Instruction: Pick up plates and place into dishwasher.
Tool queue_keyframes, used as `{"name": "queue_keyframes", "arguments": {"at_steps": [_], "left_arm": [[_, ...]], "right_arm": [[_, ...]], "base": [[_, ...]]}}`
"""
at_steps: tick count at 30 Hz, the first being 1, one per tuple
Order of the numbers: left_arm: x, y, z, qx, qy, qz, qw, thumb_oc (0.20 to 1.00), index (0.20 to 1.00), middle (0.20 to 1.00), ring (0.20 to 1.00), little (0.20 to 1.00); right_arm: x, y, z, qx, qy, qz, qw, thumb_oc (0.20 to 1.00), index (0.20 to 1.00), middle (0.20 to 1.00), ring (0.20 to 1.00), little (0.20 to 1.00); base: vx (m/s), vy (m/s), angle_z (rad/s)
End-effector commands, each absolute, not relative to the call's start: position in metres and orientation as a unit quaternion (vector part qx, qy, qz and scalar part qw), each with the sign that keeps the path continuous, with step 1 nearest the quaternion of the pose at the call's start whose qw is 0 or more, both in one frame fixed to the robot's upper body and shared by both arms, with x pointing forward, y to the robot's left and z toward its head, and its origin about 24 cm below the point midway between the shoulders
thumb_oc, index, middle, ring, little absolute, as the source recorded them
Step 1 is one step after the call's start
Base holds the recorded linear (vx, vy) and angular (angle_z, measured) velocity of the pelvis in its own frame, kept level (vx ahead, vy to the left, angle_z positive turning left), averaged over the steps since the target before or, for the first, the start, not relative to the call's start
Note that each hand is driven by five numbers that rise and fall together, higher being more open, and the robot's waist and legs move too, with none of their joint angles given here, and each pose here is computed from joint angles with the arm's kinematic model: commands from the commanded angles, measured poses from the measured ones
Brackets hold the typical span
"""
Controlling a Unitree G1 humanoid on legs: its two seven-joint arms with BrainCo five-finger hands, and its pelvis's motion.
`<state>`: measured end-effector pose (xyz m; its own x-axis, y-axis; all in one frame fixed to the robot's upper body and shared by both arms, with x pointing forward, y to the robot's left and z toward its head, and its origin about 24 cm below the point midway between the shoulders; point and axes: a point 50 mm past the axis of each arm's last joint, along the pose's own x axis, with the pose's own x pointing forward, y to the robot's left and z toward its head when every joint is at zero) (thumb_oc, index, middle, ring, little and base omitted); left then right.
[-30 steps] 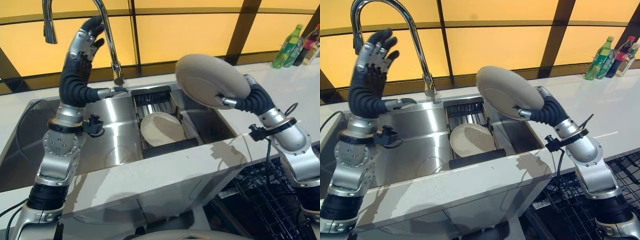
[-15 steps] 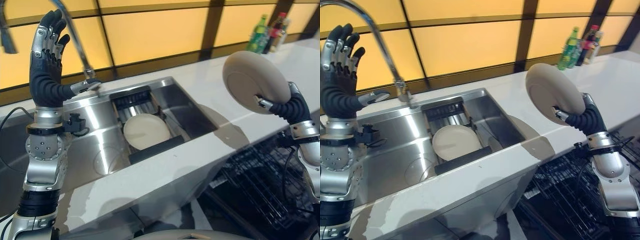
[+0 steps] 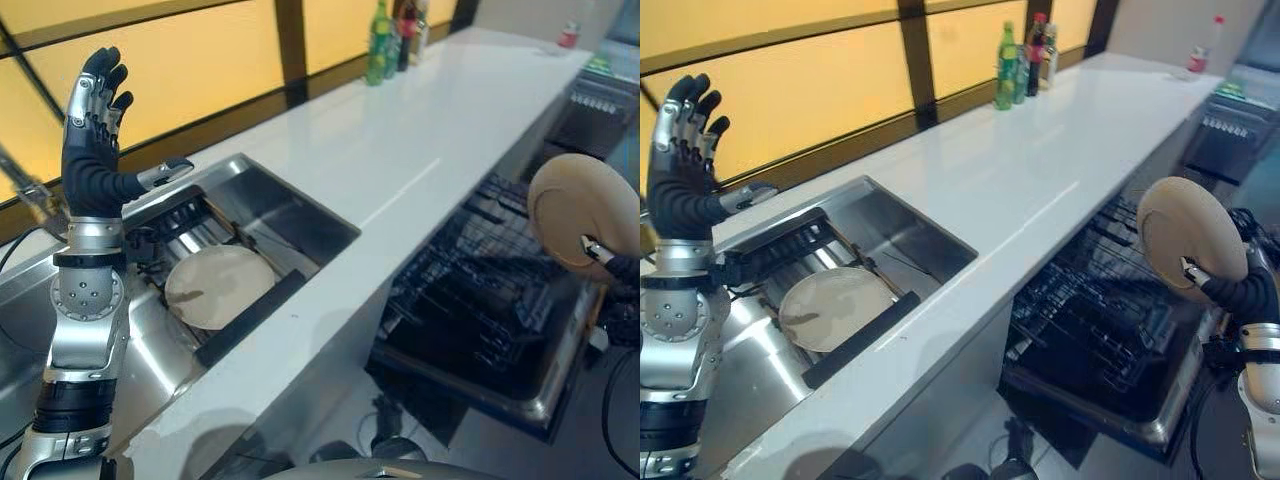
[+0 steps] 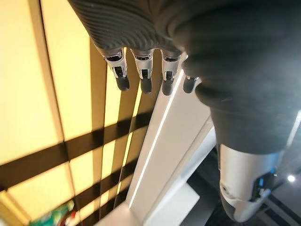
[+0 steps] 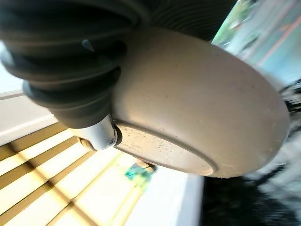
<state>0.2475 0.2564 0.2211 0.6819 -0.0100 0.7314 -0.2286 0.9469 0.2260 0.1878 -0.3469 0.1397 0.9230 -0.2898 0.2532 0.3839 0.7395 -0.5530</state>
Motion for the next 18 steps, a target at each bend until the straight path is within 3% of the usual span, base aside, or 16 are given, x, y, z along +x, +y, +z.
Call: {"name": "queue_keyframes", "arguments": {"at_steps": [1, 8, 18], "left_arm": [[0.24, 0.275, 0.231, 0.173, -0.409, 0.099, 0.89, 1.0, 1.0, 1.0, 1.0, 1.0], [0.236, 0.282, 0.235, 0.176, -0.414, 0.09, 0.888, 1.0, 1.0, 1.0, 1.0, 1.0], [0.236, 0.279, 0.223, 0.184, -0.392, 0.081, 0.898, 1.0, 1.0, 1.0, 1.0, 1.0]], "right_arm": [[0.196, -0.349, 0.158, -0.314, -0.12, -0.195, 0.921, 0.2, 0.2, 0.2, 0.2, 0.2], [0.201, -0.352, 0.127, -0.275, -0.056, -0.236, 0.93, 0.2, 0.2, 0.2, 0.2, 0.2], [0.215, -0.353, 0.103, -0.276, 0.029, -0.179, 0.944, 0.2, 0.2, 0.2, 0.2, 0.2]], "base": [[-0.16, -0.204, -1.13], [-0.04, -0.234, -0.36], [0.03, -0.151, 0.1]]}}
